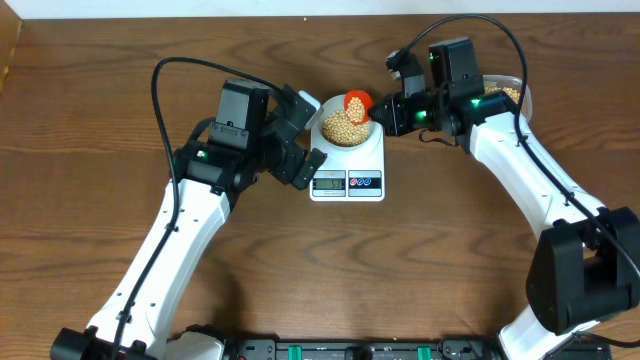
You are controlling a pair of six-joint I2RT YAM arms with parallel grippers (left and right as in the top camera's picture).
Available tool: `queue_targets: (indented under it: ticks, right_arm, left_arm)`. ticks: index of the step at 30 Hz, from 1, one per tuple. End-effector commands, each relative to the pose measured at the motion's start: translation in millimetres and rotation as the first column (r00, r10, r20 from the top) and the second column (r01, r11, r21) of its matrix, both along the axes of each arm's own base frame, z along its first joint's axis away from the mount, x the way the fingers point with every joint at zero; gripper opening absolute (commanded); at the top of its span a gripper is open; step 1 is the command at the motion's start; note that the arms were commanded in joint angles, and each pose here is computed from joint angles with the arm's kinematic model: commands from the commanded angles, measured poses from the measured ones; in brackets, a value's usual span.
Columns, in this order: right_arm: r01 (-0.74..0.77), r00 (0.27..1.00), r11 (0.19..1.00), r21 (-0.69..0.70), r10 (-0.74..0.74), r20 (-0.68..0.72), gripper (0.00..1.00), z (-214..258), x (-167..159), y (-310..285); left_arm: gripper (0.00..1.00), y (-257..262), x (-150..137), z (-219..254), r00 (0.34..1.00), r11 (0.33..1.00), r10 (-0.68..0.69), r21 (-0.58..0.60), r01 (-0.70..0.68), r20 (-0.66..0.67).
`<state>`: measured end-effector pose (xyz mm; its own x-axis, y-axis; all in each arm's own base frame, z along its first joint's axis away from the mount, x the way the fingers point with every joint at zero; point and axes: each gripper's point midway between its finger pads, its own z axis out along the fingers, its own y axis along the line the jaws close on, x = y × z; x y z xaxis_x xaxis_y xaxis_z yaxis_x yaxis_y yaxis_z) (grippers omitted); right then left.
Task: Scoop item into bowl and weigh 50g on scale
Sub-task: 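Tilt the scoop over the bowl to pour the beans in, then carry the empty scoop right back to the bean tub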
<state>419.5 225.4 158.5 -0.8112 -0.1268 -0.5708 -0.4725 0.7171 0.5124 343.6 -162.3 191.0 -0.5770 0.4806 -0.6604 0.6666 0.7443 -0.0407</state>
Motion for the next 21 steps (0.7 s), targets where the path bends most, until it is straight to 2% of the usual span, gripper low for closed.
queue_targets:
  ticks: [1,11,21]
  right_arm:
    - [-0.010,1.000,0.998,0.065,0.010,-0.004,0.01,17.3,-4.7,2.4]
    - [0.060,0.995,0.976,0.209,-0.042,-0.093,0.01,32.9,3.9,-19.5]
    - [0.179,0.982,0.941,0.286,-0.154,-0.109,0.01,44.9,27.7,-82.0]
  left_arm:
    - [0.98,1.1,0.4,-4.0,1.000,1.000,0.003,0.009,-0.003,-0.008]
    - [0.98,1.2,0.5,-4.0,1.000,1.000,0.003,0.010,-0.003,-0.008]
    - [0.98,1.1,0.4,-4.2,1.000,1.000,0.003,0.010,-0.003,-0.009]
